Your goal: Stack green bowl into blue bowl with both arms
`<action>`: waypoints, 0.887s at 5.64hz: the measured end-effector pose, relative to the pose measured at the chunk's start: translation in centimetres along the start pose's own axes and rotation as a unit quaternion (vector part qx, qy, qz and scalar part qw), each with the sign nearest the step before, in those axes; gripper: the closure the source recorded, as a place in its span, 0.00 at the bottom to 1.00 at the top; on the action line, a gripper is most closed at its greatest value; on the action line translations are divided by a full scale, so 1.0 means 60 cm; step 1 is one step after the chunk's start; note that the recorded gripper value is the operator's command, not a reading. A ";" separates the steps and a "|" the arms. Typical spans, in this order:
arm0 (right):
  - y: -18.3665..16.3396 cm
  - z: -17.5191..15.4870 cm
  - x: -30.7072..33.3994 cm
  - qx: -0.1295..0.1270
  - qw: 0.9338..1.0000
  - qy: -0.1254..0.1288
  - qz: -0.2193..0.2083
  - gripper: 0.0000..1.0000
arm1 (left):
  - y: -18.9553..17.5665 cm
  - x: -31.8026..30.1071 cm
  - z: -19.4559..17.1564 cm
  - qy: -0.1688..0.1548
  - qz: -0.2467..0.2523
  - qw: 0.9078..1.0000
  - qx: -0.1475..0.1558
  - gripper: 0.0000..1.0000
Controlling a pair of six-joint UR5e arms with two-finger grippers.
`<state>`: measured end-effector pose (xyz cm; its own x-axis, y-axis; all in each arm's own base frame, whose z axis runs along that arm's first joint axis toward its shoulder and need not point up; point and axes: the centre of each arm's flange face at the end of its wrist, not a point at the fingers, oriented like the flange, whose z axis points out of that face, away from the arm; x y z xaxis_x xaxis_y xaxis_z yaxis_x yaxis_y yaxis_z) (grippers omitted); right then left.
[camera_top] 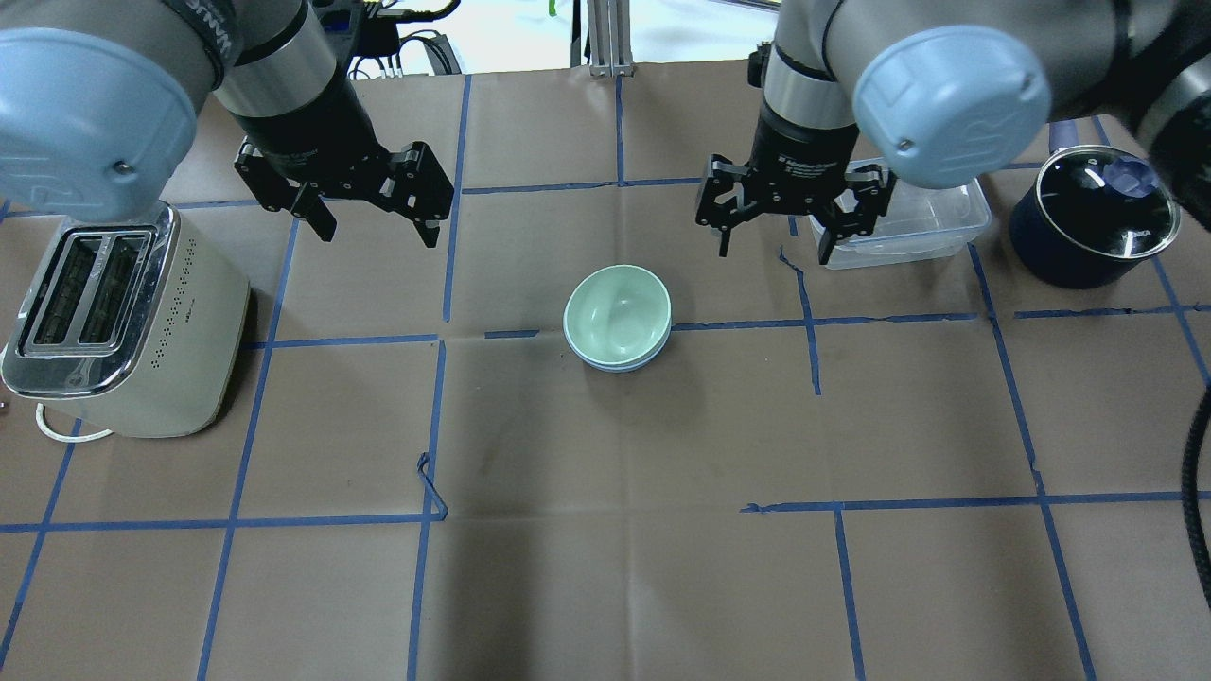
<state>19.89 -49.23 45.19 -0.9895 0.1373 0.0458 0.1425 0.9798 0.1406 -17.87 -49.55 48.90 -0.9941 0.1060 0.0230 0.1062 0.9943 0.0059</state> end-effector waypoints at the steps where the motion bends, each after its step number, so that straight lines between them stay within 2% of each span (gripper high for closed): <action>1: 0.034 -0.028 0.024 -0.001 1.000 0.009 0.004 0.00 | 0.001 -0.001 -0.005 0.000 -0.006 1.000 0.003 0.02; 2: 0.054 -0.044 0.042 0.002 1.000 0.008 0.002 0.00 | 0.009 -0.003 -0.011 -0.002 -0.015 1.000 0.006 0.02; 5: 0.050 -0.055 0.088 0.006 1.000 0.000 -0.010 0.00 | 0.021 -0.006 -0.012 -0.002 -0.021 1.000 0.008 0.02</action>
<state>15.15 -46.06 49.09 -0.9921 0.1183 0.0426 0.1229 0.9838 0.1303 -17.37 -48.35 49.64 -0.9977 0.0650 0.0200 0.0649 0.9979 -0.0082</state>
